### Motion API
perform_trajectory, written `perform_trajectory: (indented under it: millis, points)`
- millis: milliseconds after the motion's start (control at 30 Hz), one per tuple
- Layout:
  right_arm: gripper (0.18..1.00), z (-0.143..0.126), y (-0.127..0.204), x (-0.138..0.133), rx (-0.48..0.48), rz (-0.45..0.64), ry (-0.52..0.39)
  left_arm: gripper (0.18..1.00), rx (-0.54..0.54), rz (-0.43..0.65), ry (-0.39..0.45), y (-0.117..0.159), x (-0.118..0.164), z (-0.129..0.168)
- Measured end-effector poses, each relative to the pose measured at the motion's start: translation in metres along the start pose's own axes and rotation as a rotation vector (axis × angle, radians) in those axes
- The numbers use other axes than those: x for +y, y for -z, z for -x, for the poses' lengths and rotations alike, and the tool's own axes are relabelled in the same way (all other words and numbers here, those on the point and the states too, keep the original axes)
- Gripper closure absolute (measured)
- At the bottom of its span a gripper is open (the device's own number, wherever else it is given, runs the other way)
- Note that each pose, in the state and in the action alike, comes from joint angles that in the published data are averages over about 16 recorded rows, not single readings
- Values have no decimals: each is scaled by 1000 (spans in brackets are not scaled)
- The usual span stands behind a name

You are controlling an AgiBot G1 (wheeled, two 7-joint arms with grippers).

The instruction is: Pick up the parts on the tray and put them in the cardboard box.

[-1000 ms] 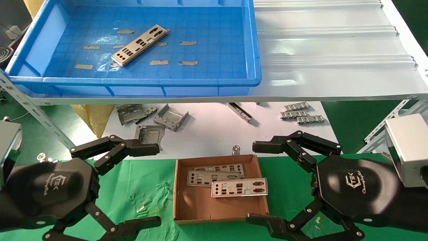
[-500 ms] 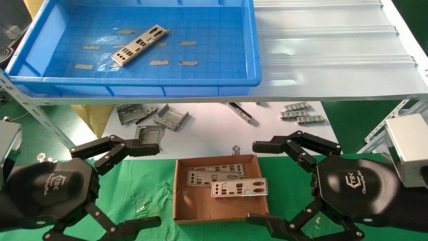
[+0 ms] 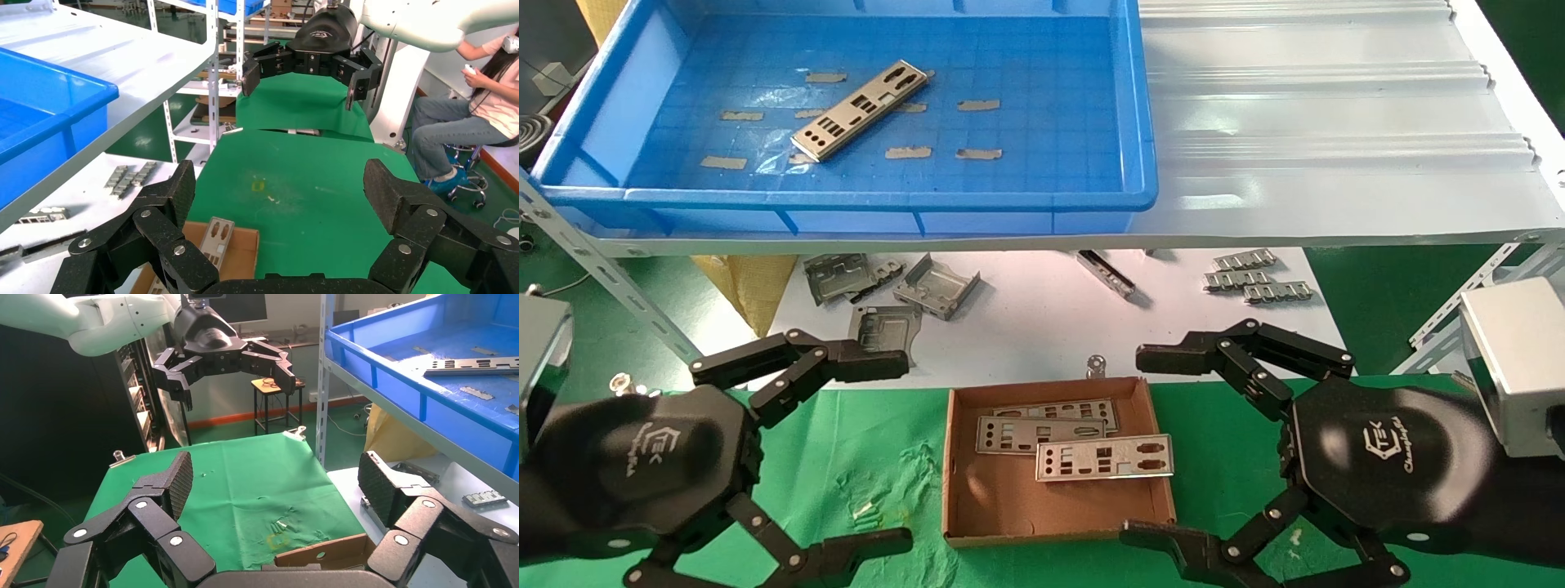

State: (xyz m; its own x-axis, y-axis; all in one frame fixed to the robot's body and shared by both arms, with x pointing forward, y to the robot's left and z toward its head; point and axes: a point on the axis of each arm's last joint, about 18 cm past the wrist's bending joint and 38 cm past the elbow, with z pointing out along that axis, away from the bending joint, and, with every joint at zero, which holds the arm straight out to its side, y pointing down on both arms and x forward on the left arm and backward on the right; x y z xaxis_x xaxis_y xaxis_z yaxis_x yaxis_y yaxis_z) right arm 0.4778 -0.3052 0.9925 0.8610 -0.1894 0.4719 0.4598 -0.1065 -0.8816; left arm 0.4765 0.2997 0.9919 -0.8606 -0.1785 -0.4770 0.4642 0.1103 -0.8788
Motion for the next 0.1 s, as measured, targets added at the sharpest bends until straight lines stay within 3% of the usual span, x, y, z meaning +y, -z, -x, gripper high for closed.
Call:
perform_trajectory:
  millis: [100]
  points:
    - [178,0,0,0,0,0,0,184,0,0,0,0,0,0]
